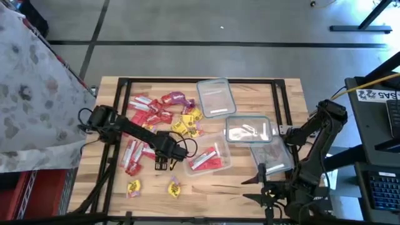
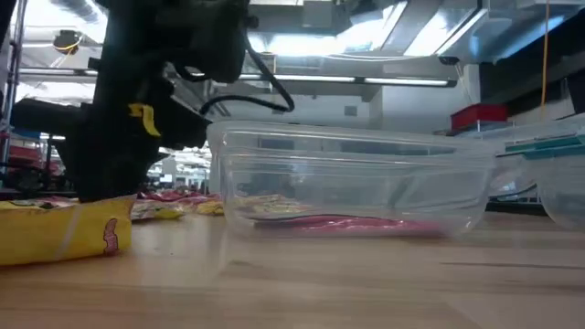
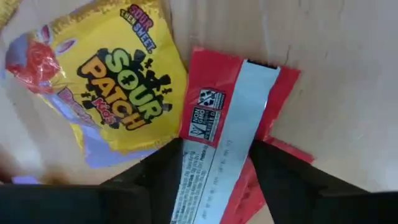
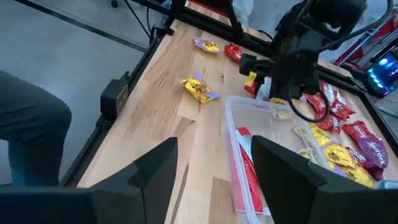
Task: Sort candy
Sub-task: Put the pink candy into the top rectangular transparent food container
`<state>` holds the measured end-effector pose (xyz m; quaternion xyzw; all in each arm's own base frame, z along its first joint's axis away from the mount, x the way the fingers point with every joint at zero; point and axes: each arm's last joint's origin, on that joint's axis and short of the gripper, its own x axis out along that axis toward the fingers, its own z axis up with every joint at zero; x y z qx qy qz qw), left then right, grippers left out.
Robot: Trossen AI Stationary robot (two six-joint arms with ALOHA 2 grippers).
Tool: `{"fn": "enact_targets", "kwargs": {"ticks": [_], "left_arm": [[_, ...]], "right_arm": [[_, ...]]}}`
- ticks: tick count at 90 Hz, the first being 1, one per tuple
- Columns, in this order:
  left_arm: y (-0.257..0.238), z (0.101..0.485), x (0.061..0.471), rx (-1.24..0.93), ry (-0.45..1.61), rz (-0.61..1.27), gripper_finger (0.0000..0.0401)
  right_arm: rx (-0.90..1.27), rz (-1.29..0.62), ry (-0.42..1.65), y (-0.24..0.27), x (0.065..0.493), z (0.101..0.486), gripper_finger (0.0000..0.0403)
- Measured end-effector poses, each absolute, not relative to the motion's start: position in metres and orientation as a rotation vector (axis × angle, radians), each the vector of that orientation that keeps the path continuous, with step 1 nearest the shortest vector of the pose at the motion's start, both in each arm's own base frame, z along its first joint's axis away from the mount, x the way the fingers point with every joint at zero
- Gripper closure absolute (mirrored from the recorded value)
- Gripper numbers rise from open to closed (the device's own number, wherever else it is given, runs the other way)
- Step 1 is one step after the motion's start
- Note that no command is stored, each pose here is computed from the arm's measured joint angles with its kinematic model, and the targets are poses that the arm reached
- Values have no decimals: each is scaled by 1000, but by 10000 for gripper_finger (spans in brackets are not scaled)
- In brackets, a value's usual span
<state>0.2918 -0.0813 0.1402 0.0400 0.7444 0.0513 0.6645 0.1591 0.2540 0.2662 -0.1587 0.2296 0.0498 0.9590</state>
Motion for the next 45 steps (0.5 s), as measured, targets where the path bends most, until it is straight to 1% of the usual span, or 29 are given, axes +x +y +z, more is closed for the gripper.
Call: {"fn": "enact_targets", "kwargs": {"ticks": [8,21,24,27,35,45], "left_arm": [[-83,142,294,61,1670,132,284],[-87,151,300,46,1671,131,373],[-88,156,302,47,1675,134,386],[-90,162,303,45,1685,143,391],[-91,185,307,41,1718,188,390],[-93,223,315,-20,1709,280,392]], "right_arm": [[-322,101,465,254,159,266,210],[-322,100,465,254,159,266,210],[-322,101,465,254,159,266,210],[-322,101,465,254,159,266,210],[-322,101,465,254,159,266,210],[-322,100,465,254,159,266,210]]}}
